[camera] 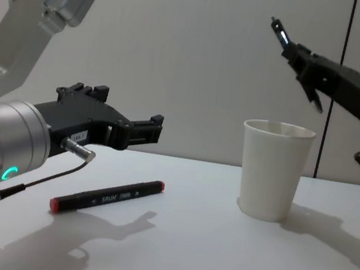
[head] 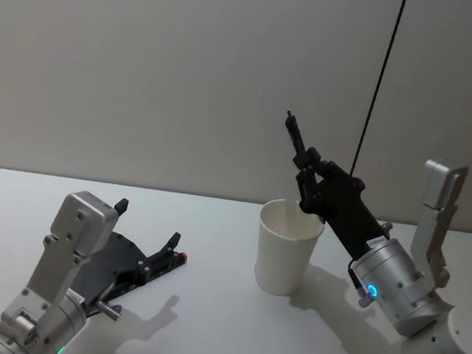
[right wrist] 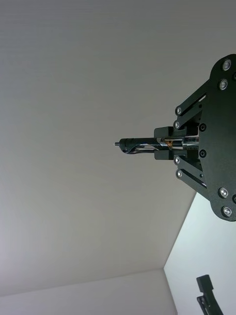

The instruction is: Place the pen into the pen holder.

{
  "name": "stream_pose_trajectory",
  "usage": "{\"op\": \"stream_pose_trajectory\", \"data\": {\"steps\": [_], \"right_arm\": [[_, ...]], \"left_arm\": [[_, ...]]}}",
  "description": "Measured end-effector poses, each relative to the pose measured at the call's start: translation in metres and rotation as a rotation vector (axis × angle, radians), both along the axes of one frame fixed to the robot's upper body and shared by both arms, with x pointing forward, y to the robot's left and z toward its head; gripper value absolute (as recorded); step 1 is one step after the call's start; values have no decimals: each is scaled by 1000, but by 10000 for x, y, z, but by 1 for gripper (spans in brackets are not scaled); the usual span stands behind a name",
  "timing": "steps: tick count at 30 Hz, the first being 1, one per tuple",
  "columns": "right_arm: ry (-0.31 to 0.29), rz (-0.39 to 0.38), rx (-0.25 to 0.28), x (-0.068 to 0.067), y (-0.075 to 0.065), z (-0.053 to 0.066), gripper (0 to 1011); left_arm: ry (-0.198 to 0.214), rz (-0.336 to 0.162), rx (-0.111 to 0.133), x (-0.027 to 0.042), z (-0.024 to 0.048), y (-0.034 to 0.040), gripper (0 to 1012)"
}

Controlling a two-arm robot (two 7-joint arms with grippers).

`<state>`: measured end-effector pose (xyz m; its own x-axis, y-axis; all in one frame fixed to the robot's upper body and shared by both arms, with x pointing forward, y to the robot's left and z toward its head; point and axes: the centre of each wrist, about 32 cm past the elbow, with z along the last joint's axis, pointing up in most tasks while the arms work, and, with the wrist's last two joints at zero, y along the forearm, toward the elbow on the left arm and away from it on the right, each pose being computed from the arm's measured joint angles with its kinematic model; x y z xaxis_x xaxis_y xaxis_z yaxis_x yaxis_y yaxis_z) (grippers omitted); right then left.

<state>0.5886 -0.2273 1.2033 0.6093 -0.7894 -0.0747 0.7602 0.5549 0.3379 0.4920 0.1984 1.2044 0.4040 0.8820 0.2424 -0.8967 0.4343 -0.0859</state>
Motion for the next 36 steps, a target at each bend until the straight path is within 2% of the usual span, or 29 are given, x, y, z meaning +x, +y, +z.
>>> {"op": "stream_pose_trajectory", "data": {"steps": [17, 26, 32, 35, 36], "right_arm": [[-10, -41, -46, 31, 98, -166, 141], [-26, -64, -54, 51, 127, -205, 144], [-30, -71, -56, 57, 135, -221, 284], [-33, -75, -57, 60, 138, -227, 406], [-33, -75, -58, 60, 138, -228, 406]], "left_arm": [[0, 0, 0, 0, 0, 0, 1002], [0, 0, 0, 0, 0, 0, 1002], [0, 0, 0, 0, 0, 0, 1002], [0, 0, 0, 0, 0, 0, 1002], [0, 0, 0, 0, 0, 0, 1002]]}}
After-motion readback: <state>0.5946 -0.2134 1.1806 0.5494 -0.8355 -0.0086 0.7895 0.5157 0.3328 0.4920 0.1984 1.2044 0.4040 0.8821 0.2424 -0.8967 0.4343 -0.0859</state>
